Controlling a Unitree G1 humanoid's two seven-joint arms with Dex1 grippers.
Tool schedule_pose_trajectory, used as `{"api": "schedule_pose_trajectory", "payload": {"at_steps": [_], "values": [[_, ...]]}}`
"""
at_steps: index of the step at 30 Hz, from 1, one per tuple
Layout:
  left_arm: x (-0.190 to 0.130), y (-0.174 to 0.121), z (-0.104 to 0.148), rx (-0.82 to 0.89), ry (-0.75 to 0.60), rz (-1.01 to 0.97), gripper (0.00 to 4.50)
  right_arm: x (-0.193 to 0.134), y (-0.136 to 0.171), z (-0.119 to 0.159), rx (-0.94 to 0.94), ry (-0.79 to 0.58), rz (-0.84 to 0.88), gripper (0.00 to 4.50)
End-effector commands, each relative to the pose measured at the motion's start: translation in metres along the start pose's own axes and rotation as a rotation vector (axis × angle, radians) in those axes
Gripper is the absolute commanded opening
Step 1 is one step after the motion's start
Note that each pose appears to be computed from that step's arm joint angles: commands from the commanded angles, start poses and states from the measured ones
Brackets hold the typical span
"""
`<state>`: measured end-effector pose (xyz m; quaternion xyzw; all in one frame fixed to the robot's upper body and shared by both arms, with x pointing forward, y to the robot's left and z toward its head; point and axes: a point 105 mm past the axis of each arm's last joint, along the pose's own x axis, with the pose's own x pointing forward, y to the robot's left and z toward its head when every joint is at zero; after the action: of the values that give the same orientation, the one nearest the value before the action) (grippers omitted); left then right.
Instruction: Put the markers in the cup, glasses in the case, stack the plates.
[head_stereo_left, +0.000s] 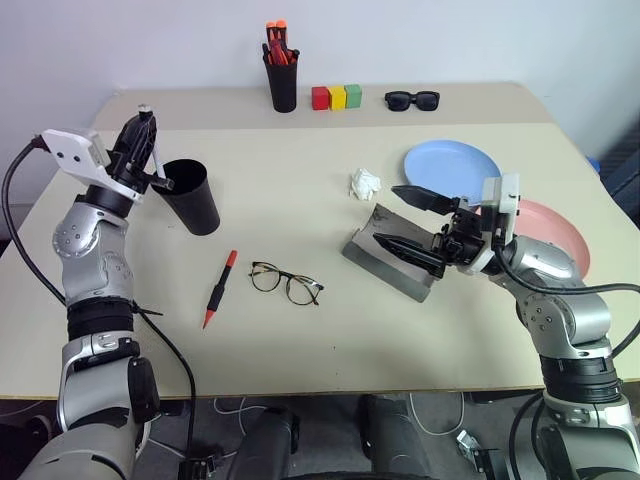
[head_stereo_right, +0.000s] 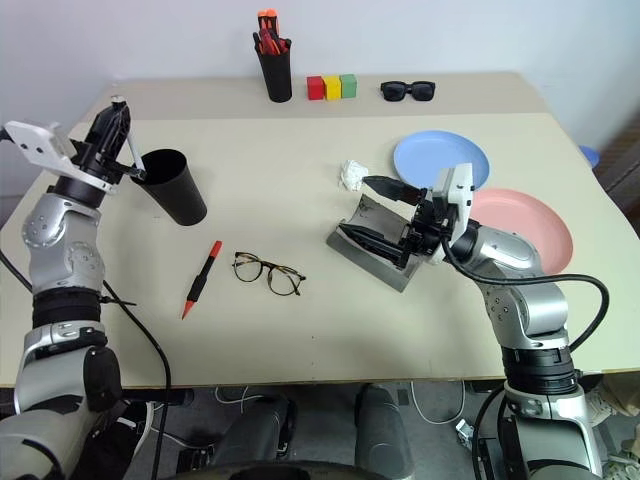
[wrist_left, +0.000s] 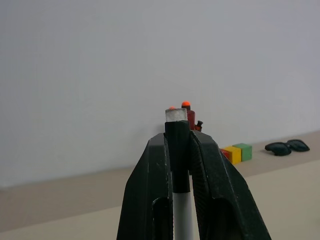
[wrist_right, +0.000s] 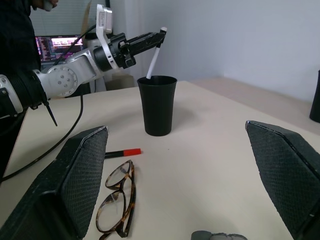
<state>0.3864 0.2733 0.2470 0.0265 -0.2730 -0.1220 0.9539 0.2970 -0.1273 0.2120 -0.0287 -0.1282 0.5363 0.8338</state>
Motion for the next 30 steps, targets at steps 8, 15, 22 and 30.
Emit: {"api": "schedule_pose_trajectory", "payload": {"at_steps": [8,15,22,30], "values": [[0.003,-0.012,-0.004,-0.016,-0.025,-0.035,0.99,-0.001,0.000,0.016,-0.074,-0.017,0.006,4.50],[0.001,-0.013,-0.001,0.001,-0.038,-0.044,4.42,-0.003,-0.001,0.014,-0.073,-0.009,0.007,4.50],[0.007,-0.042,0.019,-0.255,0.084,-0.195,4.47,-0.004,-0.003,0.013,-0.076,-0.008,0.006,4.50],[-0.022,-0.100,0.044,-0.333,0.554,-0.408,4.47,-0.015,-0.005,0.010,-0.076,0.014,-0.004,4.50]]}}
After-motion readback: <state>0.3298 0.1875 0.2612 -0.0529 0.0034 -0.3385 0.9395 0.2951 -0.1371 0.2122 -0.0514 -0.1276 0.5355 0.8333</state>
